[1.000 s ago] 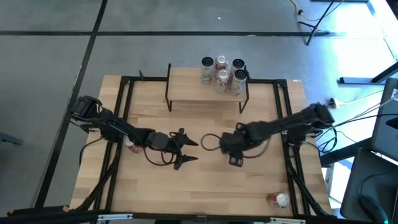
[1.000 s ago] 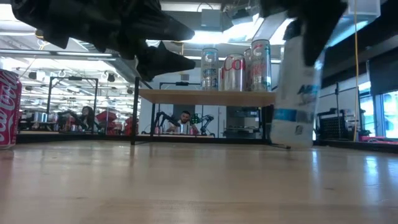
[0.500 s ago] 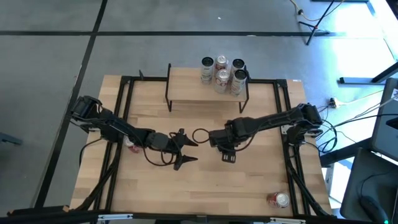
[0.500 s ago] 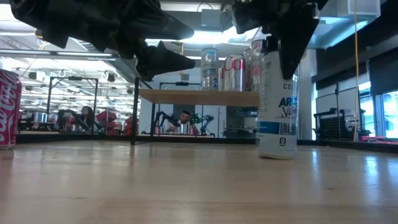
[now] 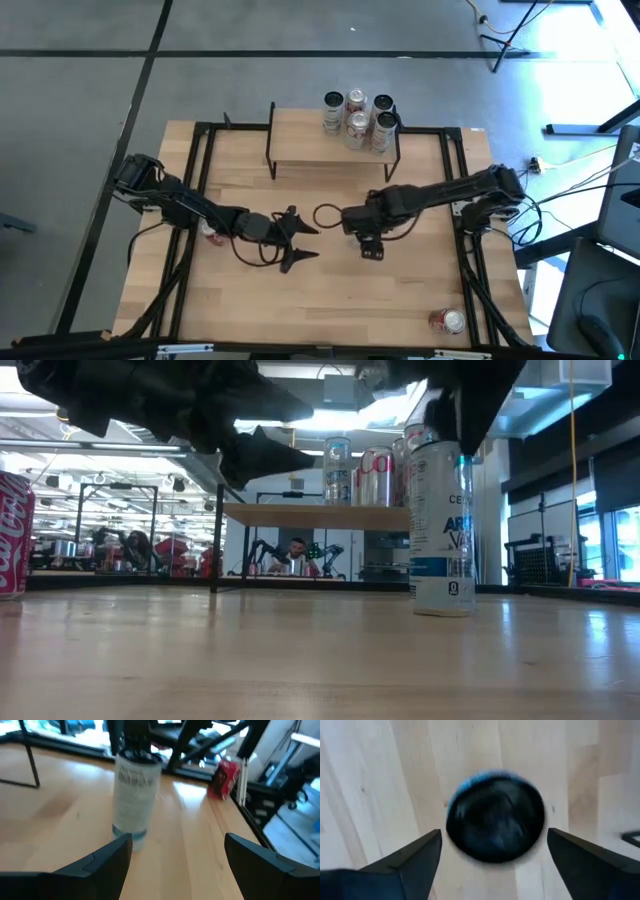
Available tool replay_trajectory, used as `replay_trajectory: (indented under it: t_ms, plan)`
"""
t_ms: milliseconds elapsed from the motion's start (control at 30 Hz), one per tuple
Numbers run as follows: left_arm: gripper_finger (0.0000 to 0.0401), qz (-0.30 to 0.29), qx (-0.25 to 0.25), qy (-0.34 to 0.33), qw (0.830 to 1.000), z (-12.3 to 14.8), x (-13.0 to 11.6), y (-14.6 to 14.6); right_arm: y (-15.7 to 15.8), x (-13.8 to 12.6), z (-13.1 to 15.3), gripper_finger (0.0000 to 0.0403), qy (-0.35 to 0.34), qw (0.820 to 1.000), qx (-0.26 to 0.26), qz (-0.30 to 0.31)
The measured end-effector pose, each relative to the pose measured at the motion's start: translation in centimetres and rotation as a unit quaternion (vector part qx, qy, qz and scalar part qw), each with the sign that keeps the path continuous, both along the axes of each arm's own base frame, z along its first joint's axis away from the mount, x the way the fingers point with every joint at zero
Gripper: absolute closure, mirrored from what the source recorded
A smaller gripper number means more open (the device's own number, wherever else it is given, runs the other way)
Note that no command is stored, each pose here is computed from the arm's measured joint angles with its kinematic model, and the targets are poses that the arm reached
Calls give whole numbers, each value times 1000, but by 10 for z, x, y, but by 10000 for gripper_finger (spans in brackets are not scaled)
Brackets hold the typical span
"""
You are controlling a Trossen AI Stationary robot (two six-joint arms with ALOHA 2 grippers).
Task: Place canned beverage on shelf
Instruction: Put the white-blue soda can on the shelf aligned with the other white-blue soda can
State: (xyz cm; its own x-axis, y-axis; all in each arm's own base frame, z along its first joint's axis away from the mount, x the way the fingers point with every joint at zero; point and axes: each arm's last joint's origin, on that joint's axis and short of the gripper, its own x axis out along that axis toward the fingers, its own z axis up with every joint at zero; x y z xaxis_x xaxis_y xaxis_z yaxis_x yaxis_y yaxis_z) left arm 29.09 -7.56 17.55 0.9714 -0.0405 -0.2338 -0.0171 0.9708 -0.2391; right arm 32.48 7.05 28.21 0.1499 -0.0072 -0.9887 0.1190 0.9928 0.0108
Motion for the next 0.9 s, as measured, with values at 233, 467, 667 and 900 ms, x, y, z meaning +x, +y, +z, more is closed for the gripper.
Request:
replay_trajectory:
  t_ms: [233, 467, 667, 900]
  plan:
    - [101, 16, -3, -43, 999, 9, 2, 1, 10, -55, 35, 71, -82, 994, -55, -39]
    - [101, 54, 43, -43, 997, 22, 30, -5, 14, -118, 24, 71, -214, 969, -90, -87]
    - [101, 98, 84, 17, 991, 9, 87, -16, 4, -154, -9, 71, -314, 933, -137, -110]
    - [101, 160, 96, 2, 982, 11, 128, -25, -10, -179, -28, 71, -370, 905, -160, -136]
